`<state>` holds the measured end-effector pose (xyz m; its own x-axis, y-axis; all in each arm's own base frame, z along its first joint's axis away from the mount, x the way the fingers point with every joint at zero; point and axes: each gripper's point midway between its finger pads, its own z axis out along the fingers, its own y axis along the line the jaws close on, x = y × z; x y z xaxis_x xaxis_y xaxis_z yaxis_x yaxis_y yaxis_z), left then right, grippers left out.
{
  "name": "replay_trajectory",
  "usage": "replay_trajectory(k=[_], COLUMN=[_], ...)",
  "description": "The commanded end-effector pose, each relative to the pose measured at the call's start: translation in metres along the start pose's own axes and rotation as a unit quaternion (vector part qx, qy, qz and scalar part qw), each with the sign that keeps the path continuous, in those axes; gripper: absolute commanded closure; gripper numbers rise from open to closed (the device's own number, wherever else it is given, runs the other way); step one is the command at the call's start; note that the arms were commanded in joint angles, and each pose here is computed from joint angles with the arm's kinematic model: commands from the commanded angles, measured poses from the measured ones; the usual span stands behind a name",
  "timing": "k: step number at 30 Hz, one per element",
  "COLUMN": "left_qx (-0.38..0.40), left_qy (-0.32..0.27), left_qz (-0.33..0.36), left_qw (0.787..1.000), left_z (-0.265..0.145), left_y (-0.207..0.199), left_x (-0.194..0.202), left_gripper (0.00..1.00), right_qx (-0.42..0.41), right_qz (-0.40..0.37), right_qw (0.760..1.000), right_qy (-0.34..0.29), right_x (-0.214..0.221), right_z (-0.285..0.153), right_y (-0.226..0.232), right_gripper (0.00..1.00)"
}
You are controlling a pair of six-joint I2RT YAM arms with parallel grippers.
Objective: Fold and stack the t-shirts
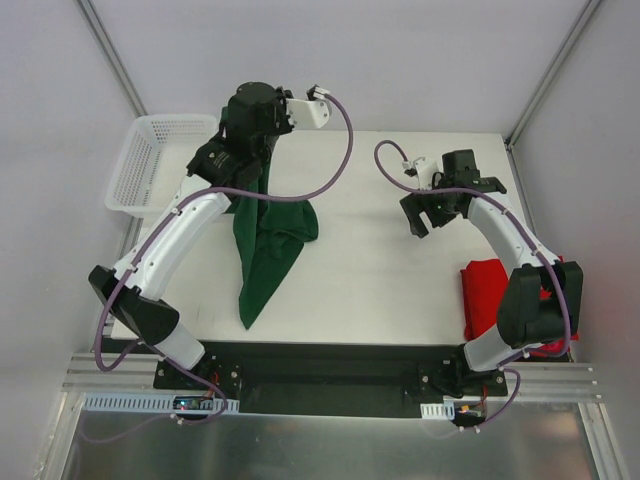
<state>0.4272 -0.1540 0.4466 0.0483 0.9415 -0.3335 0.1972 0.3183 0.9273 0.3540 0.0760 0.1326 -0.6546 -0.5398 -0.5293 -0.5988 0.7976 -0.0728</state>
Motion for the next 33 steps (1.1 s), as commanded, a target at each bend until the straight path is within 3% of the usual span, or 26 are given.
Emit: replay_trajectory(k=[1, 8, 17, 23, 28, 33], left_qx=[-0.054, -0.077, -0.102, -0.208, -0.250, -0.344], left_qy=[-0.010, 0.007, 0.038, 0.032, 0.020, 0.010], left_qz=[-0.005, 0.017, 0.060, 0.046, 0.029, 0.029], left_qw=[0.998, 0.997, 0.992, 0.976, 0.968, 0.938], left_z=[-0.007, -0.019, -0.027, -0.055, -0.069, -0.100], left_y=[0.031, 0.046, 0.051, 0.112, 0.135, 0.175], left_x=[-0.008, -0.002, 0.004, -0.002, -0.008, -0.018], left_gripper=[1.00, 1.00, 1.00, 1.00, 1.00, 1.00], right_qx=[-0.012, -0.048, -0.078, -0.065, -0.071, -0.075], right_qz=[-0.001, -0.041, -0.117, -0.127, -0.126, -0.124], right_qw=[1.000, 0.995, 0.989, 0.989, 0.989, 0.989], right_qy=[-0.021, -0.081, -0.052, -0.038, -0.034, -0.034], right_x=[-0.006, -0.051, -0.068, -0.054, -0.053, -0.056], right_z=[-0.009, -0.014, 0.005, 0.014, 0.016, 0.017], right_y=[0.007, 0.043, 0.090, 0.087, 0.088, 0.089], right_gripper=[0.05, 0.06, 0.06, 0.06, 0.06, 0.06])
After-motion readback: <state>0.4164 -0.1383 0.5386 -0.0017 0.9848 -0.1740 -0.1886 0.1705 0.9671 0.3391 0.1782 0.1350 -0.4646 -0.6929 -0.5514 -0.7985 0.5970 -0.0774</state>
